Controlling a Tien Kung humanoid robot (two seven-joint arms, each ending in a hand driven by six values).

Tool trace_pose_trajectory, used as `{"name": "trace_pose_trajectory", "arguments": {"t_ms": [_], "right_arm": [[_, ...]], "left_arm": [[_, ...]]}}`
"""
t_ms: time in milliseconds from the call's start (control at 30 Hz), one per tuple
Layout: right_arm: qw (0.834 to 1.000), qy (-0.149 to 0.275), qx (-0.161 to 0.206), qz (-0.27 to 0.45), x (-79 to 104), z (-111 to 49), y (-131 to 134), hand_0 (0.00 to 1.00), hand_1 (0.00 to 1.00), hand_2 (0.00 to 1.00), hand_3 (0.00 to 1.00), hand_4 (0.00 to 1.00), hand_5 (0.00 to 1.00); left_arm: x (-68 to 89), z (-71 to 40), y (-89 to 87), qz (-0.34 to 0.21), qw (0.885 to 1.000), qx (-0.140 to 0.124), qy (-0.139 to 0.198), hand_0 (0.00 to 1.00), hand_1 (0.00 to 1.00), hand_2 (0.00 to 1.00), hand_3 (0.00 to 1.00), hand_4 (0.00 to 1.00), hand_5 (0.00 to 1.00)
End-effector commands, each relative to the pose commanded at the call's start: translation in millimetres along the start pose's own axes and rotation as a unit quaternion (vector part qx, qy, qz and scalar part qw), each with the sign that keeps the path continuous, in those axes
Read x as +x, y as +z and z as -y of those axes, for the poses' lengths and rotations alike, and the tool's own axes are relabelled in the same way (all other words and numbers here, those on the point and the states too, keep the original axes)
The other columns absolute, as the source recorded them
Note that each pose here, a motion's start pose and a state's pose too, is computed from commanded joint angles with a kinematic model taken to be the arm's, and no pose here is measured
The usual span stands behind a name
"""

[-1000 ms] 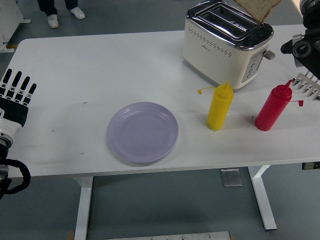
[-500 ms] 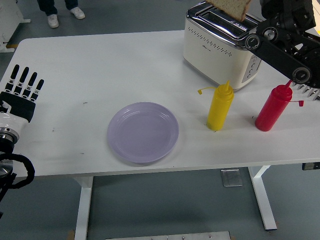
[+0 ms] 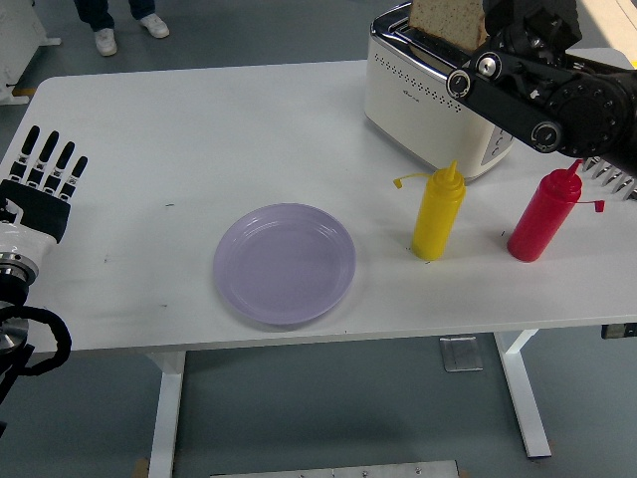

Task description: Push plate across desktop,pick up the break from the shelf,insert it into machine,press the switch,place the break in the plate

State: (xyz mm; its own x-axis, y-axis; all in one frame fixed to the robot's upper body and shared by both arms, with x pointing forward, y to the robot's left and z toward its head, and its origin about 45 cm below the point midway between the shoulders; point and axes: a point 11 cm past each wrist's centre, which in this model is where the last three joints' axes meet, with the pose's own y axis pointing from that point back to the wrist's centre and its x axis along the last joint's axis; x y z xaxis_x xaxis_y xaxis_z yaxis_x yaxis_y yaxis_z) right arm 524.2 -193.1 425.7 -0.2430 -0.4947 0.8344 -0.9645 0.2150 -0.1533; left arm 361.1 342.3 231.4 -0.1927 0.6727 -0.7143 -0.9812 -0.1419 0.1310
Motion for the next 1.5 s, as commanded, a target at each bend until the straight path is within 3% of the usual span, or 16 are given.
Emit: {"name": "trace_pose_trajectory", "arguments": {"t_ms": [300, 600, 1033, 1500], "right_arm": [[0.999, 0.003, -0.046, 0.009, -3.3, 8.9, 21.4, 0.329, 0.440, 0.489, 0.480, 0.191, 0.002], [0.996, 0.001, -0.062, 0.056, -5.0, 7.7, 18.4, 0.333, 0.440, 0.492, 0.485, 0.182, 0.002], [0.997, 0.020, -0.042, 0.069, -1.1, 4.5, 1.9, 0.331, 0.441, 0.492, 0.486, 0.178, 0.002], [0.998, 0.022, -0.046, 0.041, -12.8, 3.0, 13.0, 0.331, 0.443, 0.491, 0.487, 0.179, 0.002]], "left_arm": [[0.4, 0.2, -1.4, 0.002, 1.000, 0.001, 0.001, 0.817, 0.757, 0.720, 0.730, 0.767, 0.998], [0.2, 0.2, -3.7, 0.003, 1.000, 0.003, 0.001, 0.818, 0.757, 0.721, 0.727, 0.763, 0.998], [1.0, -0.3, -9.0, 0.008, 1.000, 0.009, 0.001, 0.818, 0.755, 0.718, 0.722, 0.764, 0.998], [1.6, 0.4, -9.2, 0.009, 1.000, 0.009, 0.002, 0.817, 0.753, 0.717, 0.721, 0.764, 0.998]]}}
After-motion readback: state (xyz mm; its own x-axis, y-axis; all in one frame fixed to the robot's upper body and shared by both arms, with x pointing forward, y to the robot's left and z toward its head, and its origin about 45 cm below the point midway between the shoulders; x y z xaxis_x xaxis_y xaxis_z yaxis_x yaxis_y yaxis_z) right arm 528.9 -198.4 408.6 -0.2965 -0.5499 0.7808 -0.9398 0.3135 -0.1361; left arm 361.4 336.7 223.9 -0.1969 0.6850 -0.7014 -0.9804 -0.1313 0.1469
